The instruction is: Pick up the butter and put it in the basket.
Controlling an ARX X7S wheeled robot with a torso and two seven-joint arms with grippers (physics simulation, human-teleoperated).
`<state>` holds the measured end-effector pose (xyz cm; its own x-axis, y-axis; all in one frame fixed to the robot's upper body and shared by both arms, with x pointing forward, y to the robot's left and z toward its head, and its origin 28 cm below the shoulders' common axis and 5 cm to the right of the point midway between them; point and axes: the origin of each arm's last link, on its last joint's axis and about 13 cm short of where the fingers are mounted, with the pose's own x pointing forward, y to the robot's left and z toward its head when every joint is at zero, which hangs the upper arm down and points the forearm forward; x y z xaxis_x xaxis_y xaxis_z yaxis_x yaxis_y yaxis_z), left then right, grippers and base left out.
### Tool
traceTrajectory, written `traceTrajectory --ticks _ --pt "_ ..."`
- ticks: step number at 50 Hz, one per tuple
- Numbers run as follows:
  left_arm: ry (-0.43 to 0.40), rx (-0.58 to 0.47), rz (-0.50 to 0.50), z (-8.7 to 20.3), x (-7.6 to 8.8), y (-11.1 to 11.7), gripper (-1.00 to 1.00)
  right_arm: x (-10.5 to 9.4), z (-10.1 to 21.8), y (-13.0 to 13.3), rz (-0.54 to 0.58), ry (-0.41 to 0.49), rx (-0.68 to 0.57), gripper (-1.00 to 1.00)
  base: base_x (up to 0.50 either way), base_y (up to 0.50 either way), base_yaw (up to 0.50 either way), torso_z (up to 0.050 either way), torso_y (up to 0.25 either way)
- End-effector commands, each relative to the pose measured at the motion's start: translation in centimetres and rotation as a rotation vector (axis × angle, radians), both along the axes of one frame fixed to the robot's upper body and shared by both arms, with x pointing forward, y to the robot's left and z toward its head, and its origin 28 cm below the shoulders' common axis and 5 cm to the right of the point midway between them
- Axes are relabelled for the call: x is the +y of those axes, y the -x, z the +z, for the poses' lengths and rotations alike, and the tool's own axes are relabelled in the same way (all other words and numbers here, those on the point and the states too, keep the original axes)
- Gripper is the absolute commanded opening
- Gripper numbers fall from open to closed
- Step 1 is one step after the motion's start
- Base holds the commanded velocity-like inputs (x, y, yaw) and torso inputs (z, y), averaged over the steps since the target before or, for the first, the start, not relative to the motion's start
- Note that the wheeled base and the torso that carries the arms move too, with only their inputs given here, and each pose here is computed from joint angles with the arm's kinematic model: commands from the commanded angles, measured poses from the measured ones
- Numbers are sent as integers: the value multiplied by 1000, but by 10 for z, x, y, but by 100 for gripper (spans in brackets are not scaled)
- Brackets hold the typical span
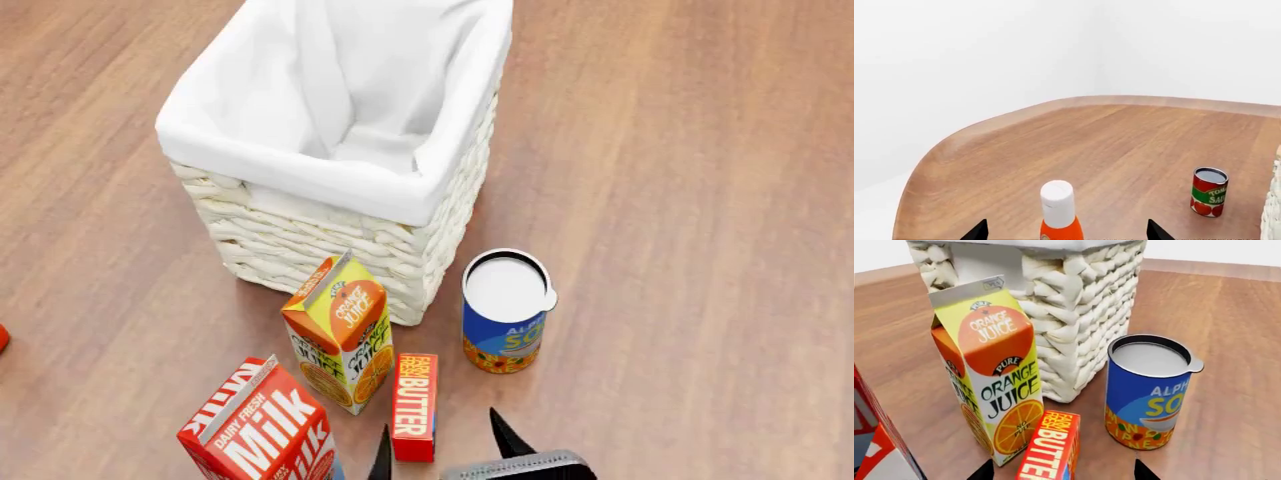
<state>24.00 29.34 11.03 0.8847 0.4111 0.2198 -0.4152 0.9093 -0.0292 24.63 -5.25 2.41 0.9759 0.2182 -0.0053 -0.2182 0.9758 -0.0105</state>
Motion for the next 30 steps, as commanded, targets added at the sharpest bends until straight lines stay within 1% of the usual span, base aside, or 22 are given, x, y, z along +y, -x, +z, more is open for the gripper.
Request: traceTrajectory --ticks 1,11,23,30 --pt "46 20 -3 -1 -1 4 100 -1 8 -2 19 18 42 100 0 0 0 0 0" --pt "51 18 -2 1 -2 6 100 -1 7 -5 28 21 91 100 0 0 0 0 0" --pt "54 18 -4 2 -2 7 100 -1 9 -11 45 16 91 100 0 0 0 0 0" --pt "56 16 -3 3 -2 7 100 0 10 -18 57 17 97 100 0 0 0 0 0"
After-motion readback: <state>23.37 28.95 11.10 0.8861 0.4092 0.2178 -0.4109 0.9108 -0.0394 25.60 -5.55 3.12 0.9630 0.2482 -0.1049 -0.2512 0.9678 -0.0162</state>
